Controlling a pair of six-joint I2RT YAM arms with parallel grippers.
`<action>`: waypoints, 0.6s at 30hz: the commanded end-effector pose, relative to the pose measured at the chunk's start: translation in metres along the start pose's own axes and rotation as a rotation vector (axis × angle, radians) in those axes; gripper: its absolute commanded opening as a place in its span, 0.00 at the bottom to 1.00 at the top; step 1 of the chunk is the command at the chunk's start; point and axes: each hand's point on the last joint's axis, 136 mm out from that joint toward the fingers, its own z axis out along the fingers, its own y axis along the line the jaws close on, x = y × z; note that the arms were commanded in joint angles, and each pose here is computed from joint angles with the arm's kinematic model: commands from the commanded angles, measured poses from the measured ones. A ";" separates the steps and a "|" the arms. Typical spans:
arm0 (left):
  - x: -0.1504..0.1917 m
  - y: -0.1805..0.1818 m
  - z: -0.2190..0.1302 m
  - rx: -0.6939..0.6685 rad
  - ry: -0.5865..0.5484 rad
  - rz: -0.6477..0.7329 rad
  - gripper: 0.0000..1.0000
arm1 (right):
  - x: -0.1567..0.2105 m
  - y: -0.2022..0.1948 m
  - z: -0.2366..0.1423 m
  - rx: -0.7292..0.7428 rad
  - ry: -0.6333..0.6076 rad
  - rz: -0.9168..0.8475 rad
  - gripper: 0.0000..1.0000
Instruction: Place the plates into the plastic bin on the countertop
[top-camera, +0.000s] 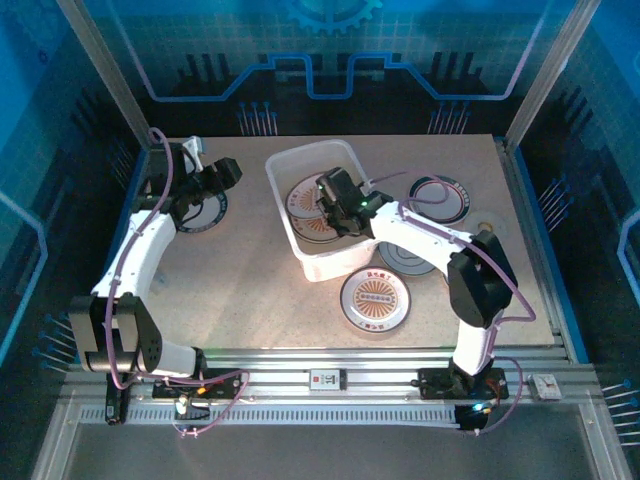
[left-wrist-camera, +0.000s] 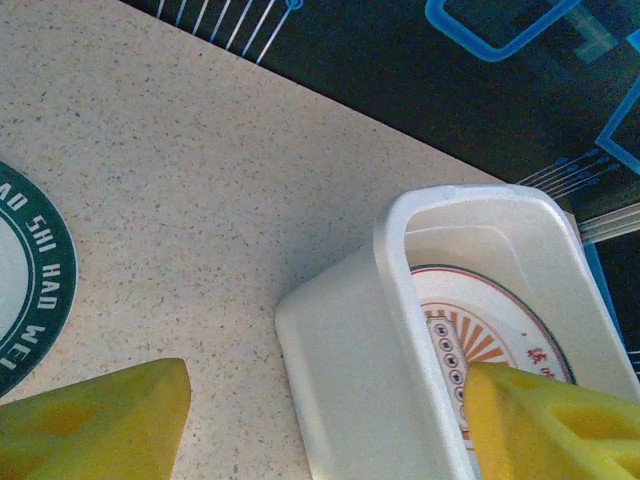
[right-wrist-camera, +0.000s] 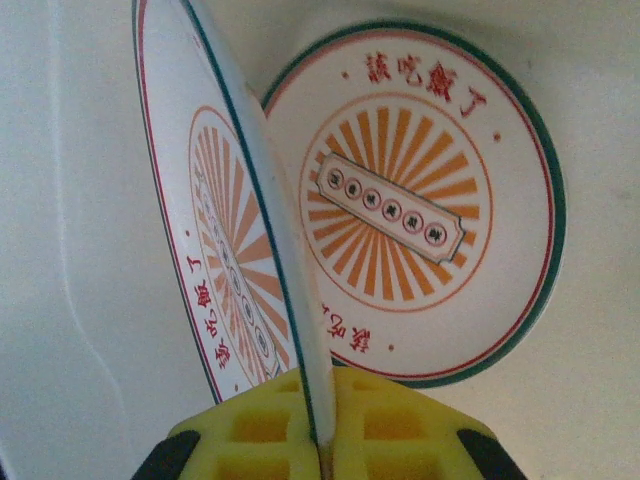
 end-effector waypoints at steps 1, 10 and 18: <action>0.002 -0.003 -0.010 0.019 0.004 0.006 0.73 | 0.009 -0.019 0.012 0.073 0.011 0.052 0.00; 0.004 -0.003 -0.008 0.026 0.011 -0.012 0.73 | 0.004 -0.014 0.008 0.051 -0.032 0.055 0.02; 0.004 -0.004 -0.009 0.025 0.014 -0.013 0.73 | 0.007 -0.022 0.026 0.067 -0.045 0.057 0.03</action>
